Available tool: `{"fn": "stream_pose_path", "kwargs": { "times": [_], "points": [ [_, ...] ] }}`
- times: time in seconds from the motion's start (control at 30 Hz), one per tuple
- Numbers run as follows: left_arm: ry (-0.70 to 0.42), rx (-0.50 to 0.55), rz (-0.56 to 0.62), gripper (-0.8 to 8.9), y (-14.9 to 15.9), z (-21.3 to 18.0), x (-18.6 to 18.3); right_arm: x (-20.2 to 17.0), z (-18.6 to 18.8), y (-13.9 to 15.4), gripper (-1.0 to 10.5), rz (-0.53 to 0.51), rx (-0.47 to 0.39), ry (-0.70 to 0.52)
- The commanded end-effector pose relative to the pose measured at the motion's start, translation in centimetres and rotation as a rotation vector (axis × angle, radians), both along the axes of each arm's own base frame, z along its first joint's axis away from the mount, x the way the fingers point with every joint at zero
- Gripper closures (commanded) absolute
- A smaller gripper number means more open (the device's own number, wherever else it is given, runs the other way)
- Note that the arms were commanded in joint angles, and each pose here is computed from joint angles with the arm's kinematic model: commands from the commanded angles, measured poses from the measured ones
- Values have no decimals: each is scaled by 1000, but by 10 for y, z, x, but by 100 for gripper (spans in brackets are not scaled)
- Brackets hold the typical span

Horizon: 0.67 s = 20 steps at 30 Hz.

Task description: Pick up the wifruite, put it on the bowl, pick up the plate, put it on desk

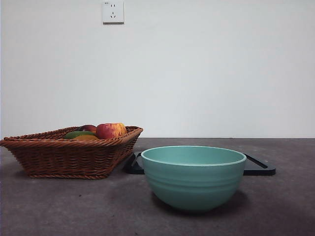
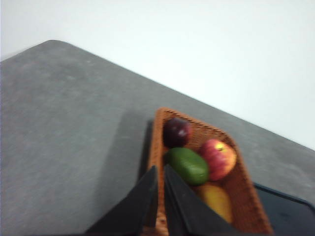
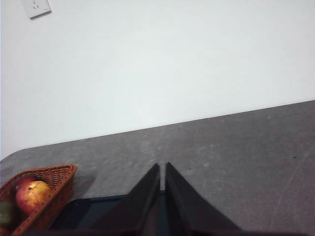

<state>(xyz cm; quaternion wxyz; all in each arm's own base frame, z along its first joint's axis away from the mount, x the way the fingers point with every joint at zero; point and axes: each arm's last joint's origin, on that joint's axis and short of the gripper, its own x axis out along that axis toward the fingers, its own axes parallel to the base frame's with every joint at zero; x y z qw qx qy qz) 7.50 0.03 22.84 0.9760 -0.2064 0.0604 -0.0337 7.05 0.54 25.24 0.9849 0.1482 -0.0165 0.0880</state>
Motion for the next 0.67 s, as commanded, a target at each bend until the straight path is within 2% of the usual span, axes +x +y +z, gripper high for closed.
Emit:
{"fn": "stream_pose_path", "kwargs": {
  "times": [0.03,0.23,0.4,0.67],
  "points": [
    [-28,18,-57,796,-2,24,-5,-5,20,0,938,1,-8,4],
    [57,111,-179,796,-5,60,-5,-6,54,2,938,78,-96,108],
    [157,184,-332,796,-7,82,4,5,77,5,938,207,-154,247],
    [279,201,-528,796,-12,106,25,30,95,11,938,418,-199,458]
  ]
}}
